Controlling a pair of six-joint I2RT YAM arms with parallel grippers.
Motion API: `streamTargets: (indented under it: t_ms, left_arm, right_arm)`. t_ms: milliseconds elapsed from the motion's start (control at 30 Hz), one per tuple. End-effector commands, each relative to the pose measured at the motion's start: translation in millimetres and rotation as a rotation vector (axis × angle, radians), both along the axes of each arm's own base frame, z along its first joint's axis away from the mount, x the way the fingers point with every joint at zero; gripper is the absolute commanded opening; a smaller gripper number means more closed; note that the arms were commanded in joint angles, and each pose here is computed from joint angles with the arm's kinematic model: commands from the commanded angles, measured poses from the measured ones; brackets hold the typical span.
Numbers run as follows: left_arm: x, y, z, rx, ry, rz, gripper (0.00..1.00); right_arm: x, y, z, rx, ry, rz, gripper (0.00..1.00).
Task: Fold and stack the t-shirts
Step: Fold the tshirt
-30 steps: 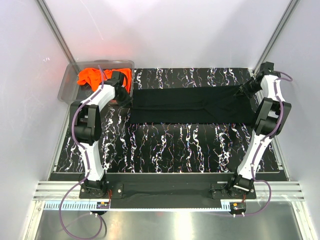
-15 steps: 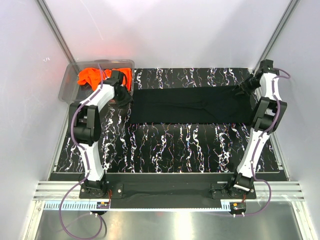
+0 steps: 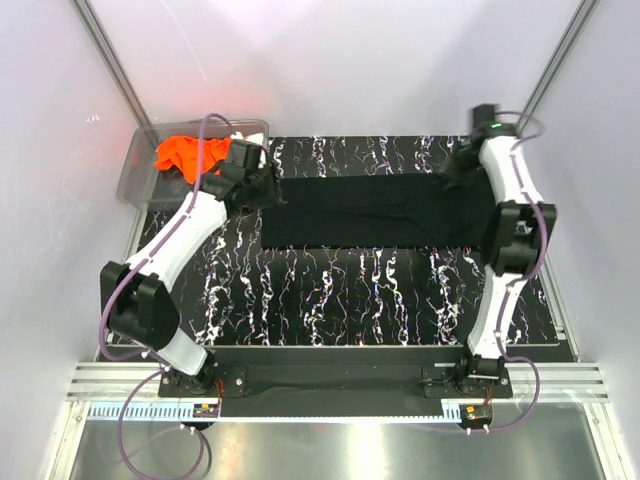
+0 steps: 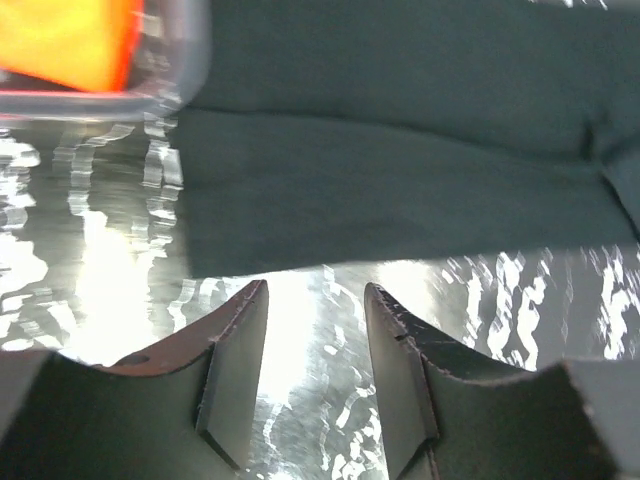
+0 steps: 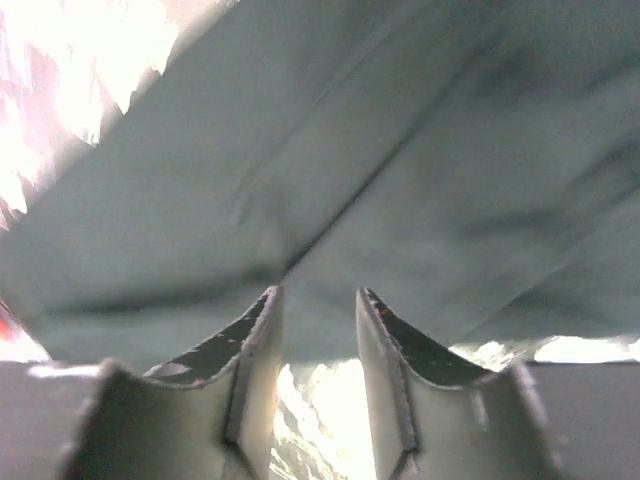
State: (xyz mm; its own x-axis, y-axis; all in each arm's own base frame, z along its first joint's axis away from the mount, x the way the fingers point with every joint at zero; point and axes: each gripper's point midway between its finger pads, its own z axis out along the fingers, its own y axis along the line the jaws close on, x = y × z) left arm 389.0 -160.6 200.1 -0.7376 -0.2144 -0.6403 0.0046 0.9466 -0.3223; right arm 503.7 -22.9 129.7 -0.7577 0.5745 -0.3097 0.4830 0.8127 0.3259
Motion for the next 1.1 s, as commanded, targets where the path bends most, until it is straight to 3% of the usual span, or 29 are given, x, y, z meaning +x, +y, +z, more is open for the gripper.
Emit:
streamTargets:
  t_ms: [0, 100, 267, 400, 733, 1067]
  left_arm:
    - [5, -24, -27, -0.024, 0.032, -0.094, 0.45]
    - [11, -41, -42, -0.037, 0.074, -0.131, 0.40]
    - [26, -60, -61, -0.026, 0.102, -0.183, 0.38]
    - [34, -73, -85, -0.049, 0.163, -0.203, 0.37]
    - [24, -70, -148, 0.004, 0.295, -0.197, 0.34]
    - [11, -59, -171, 0.053, 0.354, -0.179, 0.34]
  right_arm:
    - [-24, 77, 20, -0.035, -0.071, 0.115, 0.38]
    - [-38, 116, 16, -0.003, -0.125, 0.127, 0.23]
    - [-61, 162, -16, -0.010, -0.063, 0.206, 0.12]
    - [-63, 161, -39, -0.050, -0.023, 0.181, 0.01]
    - [-62, 147, -71, -0.122, 0.030, 0.100, 0.00]
    - [-54, 136, -89, -0.184, 0.040, 0.033, 0.00]
